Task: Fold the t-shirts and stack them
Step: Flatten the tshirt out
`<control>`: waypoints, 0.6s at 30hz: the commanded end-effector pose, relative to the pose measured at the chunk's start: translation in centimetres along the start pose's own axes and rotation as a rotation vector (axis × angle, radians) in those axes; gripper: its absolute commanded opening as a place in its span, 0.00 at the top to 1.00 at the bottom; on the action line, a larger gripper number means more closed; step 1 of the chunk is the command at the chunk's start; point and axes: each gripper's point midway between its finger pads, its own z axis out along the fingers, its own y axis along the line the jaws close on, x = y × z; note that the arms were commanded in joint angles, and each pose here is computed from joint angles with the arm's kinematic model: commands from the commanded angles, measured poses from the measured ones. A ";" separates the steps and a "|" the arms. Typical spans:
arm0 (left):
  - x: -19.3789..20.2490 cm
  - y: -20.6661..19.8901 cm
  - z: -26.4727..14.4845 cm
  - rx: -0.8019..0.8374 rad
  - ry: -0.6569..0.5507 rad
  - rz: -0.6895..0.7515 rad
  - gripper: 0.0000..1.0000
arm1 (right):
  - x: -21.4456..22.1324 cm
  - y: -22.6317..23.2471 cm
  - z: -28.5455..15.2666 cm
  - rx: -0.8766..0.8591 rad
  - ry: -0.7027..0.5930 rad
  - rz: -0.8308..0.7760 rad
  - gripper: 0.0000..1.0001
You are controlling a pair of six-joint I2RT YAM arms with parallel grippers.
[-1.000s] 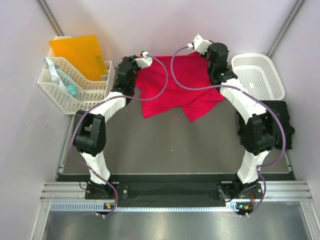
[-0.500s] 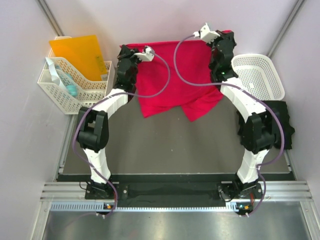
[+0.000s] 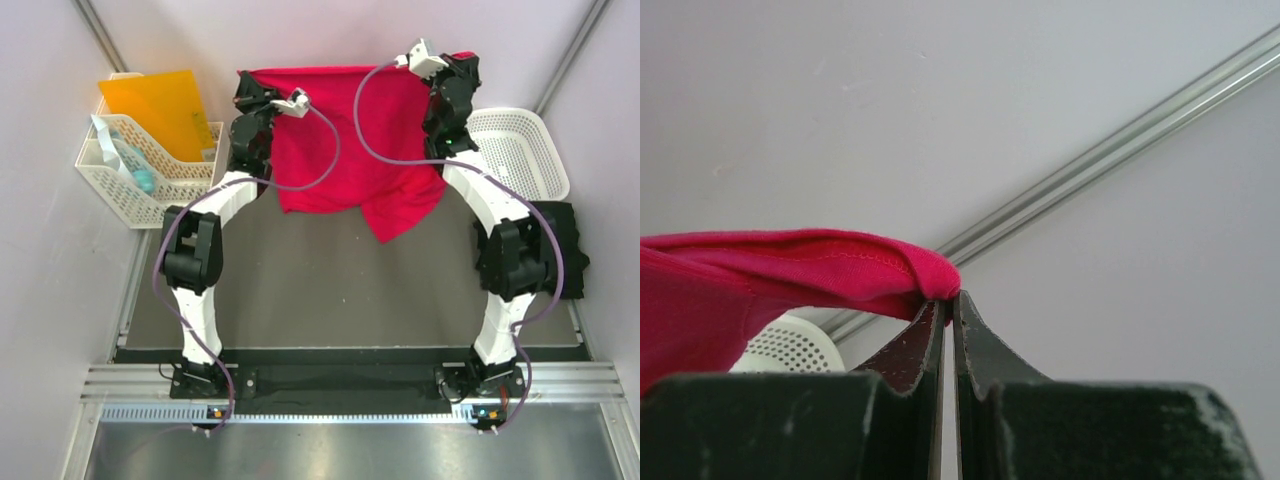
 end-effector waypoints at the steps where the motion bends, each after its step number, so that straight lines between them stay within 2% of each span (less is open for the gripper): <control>1: 1.5 3.5 0.4 -0.138 0.021 0.073 1.00 | 1.4 -2.2 0.9 0.113 0.039 0.025 1.00; 5: 1.2 1.1 0.2 -0.127 -0.030 0.142 1.00 | 1.7 0.0 1.8 0.103 0.038 0.004 1.00; 7: 1.5 -1.5 0.1 -0.103 -0.043 0.215 1.00 | 2.1 1.5 2.5 0.115 0.042 -0.024 1.00; 10: 2.5 -4.3 0.3 -0.095 -0.014 0.287 1.00 | 3.3 3.0 3.4 0.151 0.082 -0.073 0.74; 11: 2.6 -4.1 0.7 -0.109 0.001 0.300 1.00 | 3.6 3.3 3.5 0.158 0.098 -0.102 0.51; 12: 3.4 -5.6 0.7 -0.091 0.023 0.311 0.94 | 4.3 4.4 3.8 0.159 0.115 -0.117 0.43; 14: 4.5 -5.4 0.9 -0.107 0.084 0.317 0.71 | 5.0 4.1 3.9 0.178 0.149 -0.119 0.30; 15: 5.2 -6.0 0.9 -0.095 0.104 0.323 0.55 | 5.6 4.0 4.0 0.175 0.168 -0.120 0.27; 18: 6.4 -5.8 0.9 -0.096 0.155 0.323 0.32 | 7.1 3.3 4.1 0.161 0.225 -0.099 0.22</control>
